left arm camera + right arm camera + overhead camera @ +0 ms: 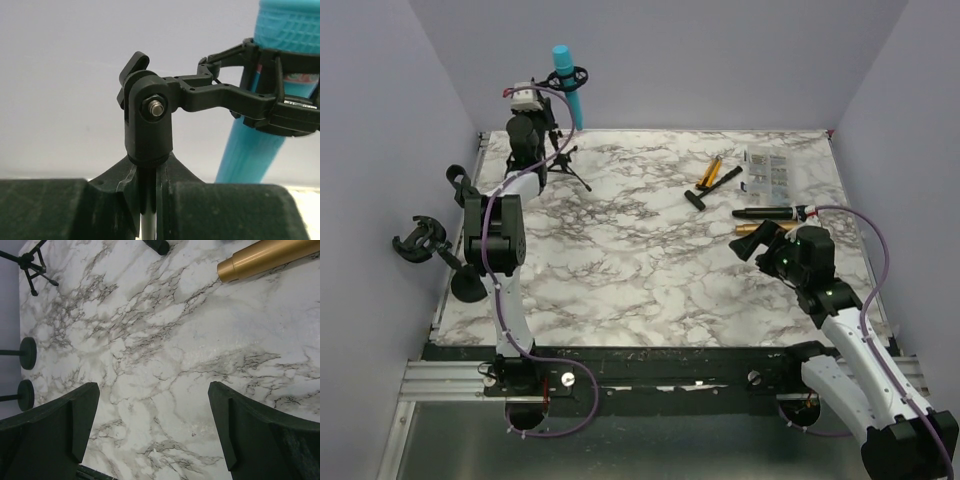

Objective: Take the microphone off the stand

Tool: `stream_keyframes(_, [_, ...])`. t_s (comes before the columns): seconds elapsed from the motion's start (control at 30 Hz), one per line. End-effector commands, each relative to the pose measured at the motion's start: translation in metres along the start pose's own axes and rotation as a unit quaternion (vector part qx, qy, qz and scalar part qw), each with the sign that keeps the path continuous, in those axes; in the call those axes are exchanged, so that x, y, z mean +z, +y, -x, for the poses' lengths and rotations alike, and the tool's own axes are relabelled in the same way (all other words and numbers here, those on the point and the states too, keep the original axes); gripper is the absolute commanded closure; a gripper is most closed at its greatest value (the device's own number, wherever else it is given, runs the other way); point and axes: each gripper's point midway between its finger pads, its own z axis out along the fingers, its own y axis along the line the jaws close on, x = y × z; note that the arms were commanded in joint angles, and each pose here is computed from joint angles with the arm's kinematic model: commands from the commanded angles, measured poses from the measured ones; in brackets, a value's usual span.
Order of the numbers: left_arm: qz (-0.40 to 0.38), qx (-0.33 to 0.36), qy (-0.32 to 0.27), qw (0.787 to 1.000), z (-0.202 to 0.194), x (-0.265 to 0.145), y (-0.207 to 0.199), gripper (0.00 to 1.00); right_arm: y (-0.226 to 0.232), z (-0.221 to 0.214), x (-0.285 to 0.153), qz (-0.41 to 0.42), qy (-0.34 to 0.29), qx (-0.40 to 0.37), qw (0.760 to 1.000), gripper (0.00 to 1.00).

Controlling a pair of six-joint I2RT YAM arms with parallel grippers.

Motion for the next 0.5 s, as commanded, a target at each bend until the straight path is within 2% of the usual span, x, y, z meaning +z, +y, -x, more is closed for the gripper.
stream_keyframes(0.0, [-0.018,0.004,0.029,0.999,-0.010,-0.041,-0.073,1.00,0.009,0.016,-0.006,0.012,-0.031,-0.027,0.999,0.00])
stream_keyframes(0.3, [-0.026,-0.030,0.042,0.998,-0.006,-0.159,-0.169,1.00,0.008,0.012,-0.002,0.007,-0.005,-0.050,0.999,0.00])
stream_keyframes(0.47, [-0.032,-0.035,0.054,0.997,-0.003,-0.219,-0.198,1.00,0.023,0.016,-0.007,0.037,-0.002,-0.063,0.997,0.00])
